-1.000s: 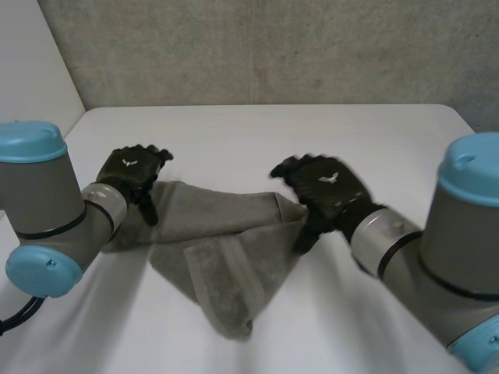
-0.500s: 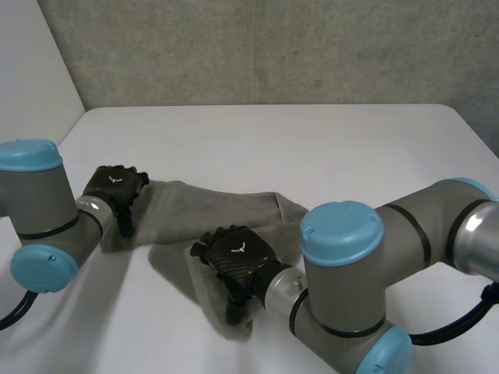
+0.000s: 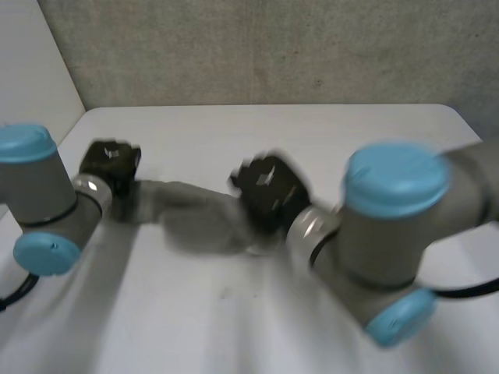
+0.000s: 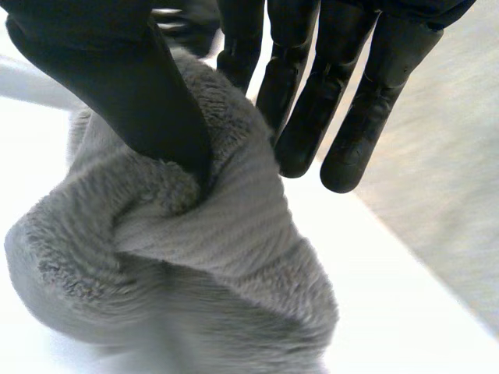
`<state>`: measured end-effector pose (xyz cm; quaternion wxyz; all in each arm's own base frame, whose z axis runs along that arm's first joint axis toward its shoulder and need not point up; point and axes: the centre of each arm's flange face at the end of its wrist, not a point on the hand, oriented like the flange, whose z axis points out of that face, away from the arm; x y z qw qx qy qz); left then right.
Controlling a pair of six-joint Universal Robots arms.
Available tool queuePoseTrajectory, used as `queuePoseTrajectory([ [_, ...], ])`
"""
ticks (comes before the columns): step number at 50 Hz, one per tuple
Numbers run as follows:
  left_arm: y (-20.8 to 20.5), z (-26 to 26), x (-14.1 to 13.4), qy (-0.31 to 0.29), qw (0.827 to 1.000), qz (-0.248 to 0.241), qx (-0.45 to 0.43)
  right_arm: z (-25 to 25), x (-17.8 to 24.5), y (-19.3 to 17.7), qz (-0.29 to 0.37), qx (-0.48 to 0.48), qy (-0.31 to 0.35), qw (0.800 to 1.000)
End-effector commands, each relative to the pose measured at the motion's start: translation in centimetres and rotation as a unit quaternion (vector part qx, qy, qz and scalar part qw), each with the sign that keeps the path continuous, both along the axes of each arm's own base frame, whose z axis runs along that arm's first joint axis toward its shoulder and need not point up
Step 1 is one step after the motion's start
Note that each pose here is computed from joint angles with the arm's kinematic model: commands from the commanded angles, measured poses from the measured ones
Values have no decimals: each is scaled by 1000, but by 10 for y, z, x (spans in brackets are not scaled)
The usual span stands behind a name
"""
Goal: Fold the towel.
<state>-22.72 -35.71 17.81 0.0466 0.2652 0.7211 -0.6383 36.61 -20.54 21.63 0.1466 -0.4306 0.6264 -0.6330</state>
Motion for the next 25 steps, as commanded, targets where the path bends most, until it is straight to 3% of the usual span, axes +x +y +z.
queuePoseTrajectory([
  [1, -14, 89, -23, 58, 988, -11, -140, 107, -41, -69, -101, -158, -57, 981],
  [5, -4, 143, -38, 120, 972, -4, -203, 153, -60, -97, -133, -223, -97, 961],
  [11, 7, 154, -37, 134, 968, 13, -210, 142, -73, -111, -147, -213, -94, 961],
  [17, 29, 78, -32, 87, 991, 15, -97, 82, -99, -123, -179, -137, -43, 973],
  [20, 39, 56, -28, 74, 995, 16, -63, 64, -106, -124, -187, -112, -27, 976],
  [25, 89, -14, -14, 26, 998, 9, 56, -1, -127, -117, -207, -13, 30, 978],
])
